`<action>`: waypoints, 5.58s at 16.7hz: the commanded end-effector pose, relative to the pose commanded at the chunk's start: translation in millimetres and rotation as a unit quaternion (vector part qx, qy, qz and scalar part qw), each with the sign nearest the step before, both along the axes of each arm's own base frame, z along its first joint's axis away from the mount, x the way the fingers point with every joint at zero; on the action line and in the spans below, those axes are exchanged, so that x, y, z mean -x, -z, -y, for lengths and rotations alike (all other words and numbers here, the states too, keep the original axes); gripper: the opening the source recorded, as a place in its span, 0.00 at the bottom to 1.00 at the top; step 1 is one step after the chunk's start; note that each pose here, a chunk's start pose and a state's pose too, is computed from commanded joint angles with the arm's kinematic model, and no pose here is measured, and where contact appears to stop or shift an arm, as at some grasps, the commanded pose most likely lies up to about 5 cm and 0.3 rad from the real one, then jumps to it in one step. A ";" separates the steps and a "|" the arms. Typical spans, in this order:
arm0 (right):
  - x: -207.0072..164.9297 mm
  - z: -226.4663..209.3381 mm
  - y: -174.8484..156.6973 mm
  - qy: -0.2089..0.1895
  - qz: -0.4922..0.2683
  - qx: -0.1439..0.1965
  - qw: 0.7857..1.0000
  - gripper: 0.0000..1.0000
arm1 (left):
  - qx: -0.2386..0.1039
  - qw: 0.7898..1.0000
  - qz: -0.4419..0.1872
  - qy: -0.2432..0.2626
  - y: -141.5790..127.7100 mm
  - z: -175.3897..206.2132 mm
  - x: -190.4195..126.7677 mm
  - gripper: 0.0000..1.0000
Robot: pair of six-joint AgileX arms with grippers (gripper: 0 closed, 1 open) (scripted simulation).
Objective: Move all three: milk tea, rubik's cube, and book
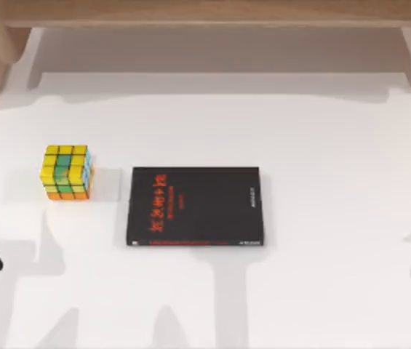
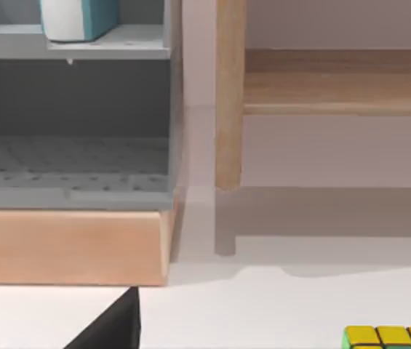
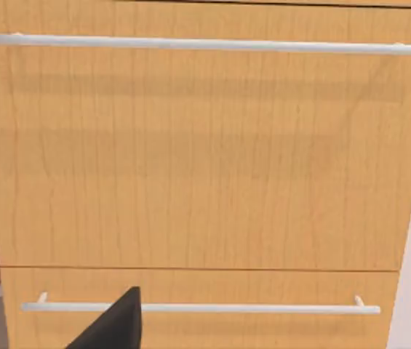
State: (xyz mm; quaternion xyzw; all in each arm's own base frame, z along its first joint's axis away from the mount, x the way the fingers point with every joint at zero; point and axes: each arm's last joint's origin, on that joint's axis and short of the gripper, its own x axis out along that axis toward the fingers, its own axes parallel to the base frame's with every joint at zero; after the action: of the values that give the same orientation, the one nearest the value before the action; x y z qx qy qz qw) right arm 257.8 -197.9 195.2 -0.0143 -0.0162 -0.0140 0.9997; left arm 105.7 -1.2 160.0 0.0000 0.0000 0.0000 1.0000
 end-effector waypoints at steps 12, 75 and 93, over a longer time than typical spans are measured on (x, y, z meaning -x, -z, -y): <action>120.7 -172.9 -27.4 -0.012 0.023 -0.003 1.000 1.00 | 0.000 1.000 0.000 0.000 0.0 0.0 0.0 1.00; 152.1 -196.7 35.2 -0.014 -0.016 -0.014 1.000 1.00 | -0.007 0.707 -0.707 0.007 15.9 80.9 -301.3 1.00; 152.1 -196.7 35.2 -0.014 -0.016 -0.014 1.000 1.00 | -0.007 0.707 -0.707 0.007 15.9 80.9 -301.3 0.00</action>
State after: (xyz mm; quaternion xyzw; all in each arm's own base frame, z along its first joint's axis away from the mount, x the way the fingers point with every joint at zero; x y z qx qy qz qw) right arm 105.7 -1.2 160.0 0.0000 0.0000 0.0000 1.0000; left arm 407.0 -82.1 144.1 0.0073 0.7071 -0.0074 0.7071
